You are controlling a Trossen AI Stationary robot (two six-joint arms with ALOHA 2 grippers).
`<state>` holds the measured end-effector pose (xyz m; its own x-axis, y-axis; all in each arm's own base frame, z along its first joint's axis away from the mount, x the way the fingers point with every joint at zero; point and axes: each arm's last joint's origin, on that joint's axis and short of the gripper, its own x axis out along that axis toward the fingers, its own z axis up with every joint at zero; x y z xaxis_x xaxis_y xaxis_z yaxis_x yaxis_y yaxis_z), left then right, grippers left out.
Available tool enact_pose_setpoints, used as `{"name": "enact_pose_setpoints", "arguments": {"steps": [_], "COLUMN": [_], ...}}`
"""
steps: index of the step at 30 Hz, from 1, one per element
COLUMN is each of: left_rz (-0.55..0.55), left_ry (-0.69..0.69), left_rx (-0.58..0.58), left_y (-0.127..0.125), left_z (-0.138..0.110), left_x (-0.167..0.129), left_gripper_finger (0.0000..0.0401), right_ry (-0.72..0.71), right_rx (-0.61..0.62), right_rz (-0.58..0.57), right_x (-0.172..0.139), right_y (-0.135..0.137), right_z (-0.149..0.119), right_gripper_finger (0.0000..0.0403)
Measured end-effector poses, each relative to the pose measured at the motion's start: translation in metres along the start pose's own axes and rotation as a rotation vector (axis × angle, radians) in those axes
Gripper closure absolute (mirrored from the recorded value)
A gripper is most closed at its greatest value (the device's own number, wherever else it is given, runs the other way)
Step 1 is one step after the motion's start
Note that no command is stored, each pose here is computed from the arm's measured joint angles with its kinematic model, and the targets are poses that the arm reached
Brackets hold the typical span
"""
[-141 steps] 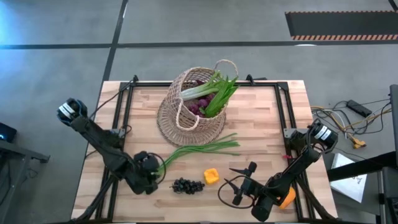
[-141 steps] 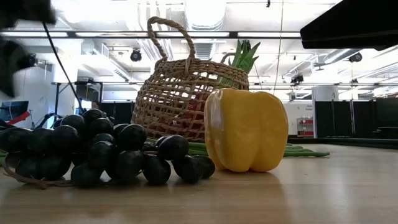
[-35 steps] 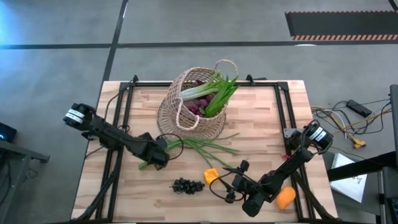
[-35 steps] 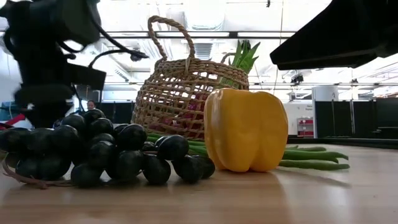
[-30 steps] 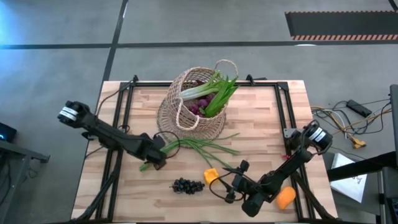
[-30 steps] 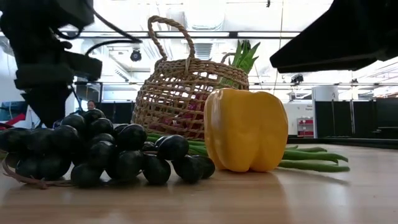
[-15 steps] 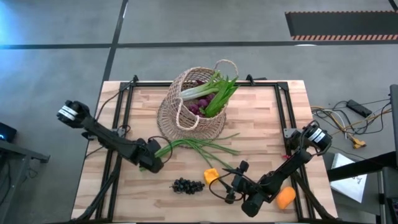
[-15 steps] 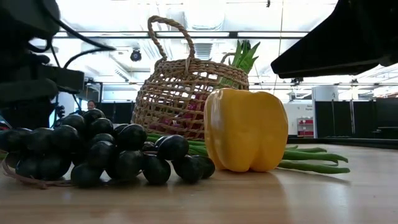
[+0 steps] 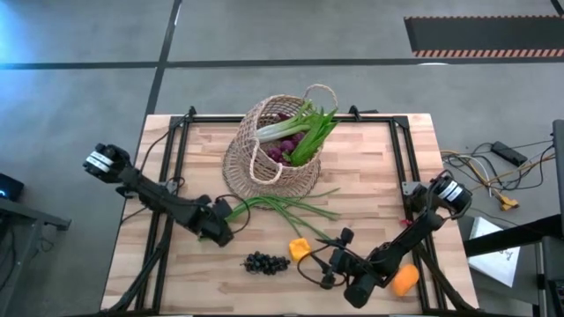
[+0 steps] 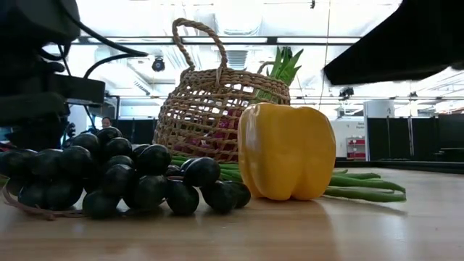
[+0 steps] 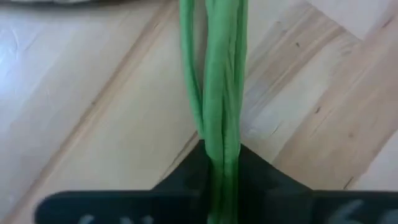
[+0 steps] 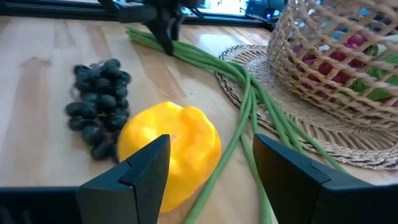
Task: Build produce basket
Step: Put the green string beans into the brown basket
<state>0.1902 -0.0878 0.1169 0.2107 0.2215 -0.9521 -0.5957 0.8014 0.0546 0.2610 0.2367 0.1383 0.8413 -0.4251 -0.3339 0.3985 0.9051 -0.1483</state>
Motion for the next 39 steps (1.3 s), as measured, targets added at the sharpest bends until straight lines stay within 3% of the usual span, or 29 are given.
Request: {"name": "enact_pose_setpoints", "arguments": {"steps": [5, 11, 17, 23, 29, 39], "left_rz": [-0.025, -0.103, -0.261, -0.321, -0.312, -0.327], "left_ry": [0.01, -0.078, -0.296, -0.482, -0.597, -0.671], "left_rx": [0.029, 0.116, 0.25, 0.359, 0.442, 0.497], "left_y": [-0.001, -0.016, -0.043, -0.056, -0.066, -0.073], "left_z": [0.021, 0.062, 0.106, 0.137, 0.159, 0.167], "left_x": [-0.026, -0.083, -0.152, -0.206, -0.233, -0.255], "left_gripper_finger": [0.0384, 0.0387, 0.0388, 0.0388, 0.0389, 0.0388], "right_ry": [-0.006, -0.011, -0.026, -0.069, -0.174, -0.389], "right_rx": [0.007, -0.001, 0.046, 0.072, 0.088, 0.171], "right_rz": [0.035, 0.015, -0.039, 0.038, 0.195, 0.137], "right_x": [-0.019, -0.013, 0.01, 0.032, 0.055, 0.08], "right_y": [-0.002, -0.002, 0.002, 0.013, 0.014, -0.027], "right_z": [0.009, 0.006, -0.005, -0.001, 0.025, 0.04], "right_gripper_finger": [0.0182, 0.0182, 0.0181, 0.0181, 0.0178, 0.0103]}}
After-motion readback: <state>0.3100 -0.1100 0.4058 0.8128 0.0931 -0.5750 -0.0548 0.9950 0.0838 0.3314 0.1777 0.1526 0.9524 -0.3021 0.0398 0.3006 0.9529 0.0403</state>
